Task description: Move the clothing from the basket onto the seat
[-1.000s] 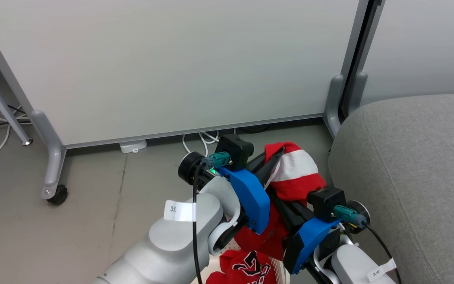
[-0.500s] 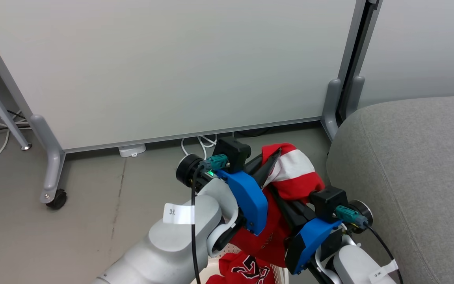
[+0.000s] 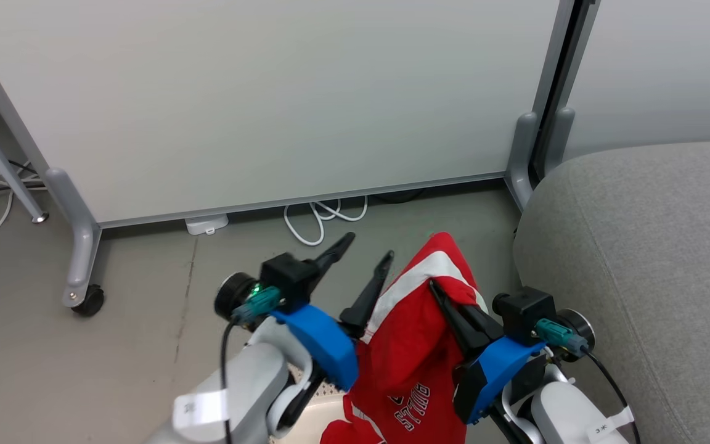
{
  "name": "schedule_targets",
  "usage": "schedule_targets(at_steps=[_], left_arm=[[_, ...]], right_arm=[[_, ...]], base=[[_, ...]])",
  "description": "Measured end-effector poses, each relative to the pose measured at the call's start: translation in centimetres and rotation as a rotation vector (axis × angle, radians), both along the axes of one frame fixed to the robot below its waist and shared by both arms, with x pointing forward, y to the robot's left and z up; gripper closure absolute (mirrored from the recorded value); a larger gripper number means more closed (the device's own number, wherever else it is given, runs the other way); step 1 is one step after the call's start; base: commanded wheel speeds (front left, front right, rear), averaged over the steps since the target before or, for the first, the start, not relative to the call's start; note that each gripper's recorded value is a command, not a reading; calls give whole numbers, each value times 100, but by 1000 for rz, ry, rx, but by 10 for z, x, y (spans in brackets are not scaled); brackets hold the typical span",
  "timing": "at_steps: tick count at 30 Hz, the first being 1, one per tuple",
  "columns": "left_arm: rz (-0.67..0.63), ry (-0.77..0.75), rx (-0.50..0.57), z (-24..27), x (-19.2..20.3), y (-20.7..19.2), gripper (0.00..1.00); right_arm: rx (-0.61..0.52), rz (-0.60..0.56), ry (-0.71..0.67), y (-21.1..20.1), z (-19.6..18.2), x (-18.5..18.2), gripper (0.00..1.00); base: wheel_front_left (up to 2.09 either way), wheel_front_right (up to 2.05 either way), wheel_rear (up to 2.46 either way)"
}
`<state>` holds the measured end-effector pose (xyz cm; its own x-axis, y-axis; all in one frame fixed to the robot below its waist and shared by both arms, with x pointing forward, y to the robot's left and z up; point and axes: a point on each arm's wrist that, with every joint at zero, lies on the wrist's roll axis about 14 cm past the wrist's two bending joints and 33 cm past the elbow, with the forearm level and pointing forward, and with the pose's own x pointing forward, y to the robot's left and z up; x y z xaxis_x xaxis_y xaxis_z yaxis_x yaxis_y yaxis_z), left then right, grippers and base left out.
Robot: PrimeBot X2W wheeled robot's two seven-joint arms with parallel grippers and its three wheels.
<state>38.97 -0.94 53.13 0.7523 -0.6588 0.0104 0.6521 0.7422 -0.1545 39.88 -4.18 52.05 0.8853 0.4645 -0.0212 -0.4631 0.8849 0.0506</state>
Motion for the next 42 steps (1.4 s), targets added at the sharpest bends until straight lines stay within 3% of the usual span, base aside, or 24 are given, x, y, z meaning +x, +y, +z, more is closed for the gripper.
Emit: schedule_targets(at_steps=[11,18,31,42], left_arm=[[218,3,-46,-26,-20,72,0],[294,30,-45,-42,-31,96,0],[287,22,-46,-44,-31,89,0],[124,9,-52,-40,-21,37,0]], right_arm=[[-11,-17,3,-6,-1,6,100],[-5,-31,3,-10,0,10,100],[-9,-60,17,-20,-4,7,100],[-7,-195,27,-68,-9,1,100]], base=[[0,0,0],[0,0,0],[0,0,0],[0,0,0]])
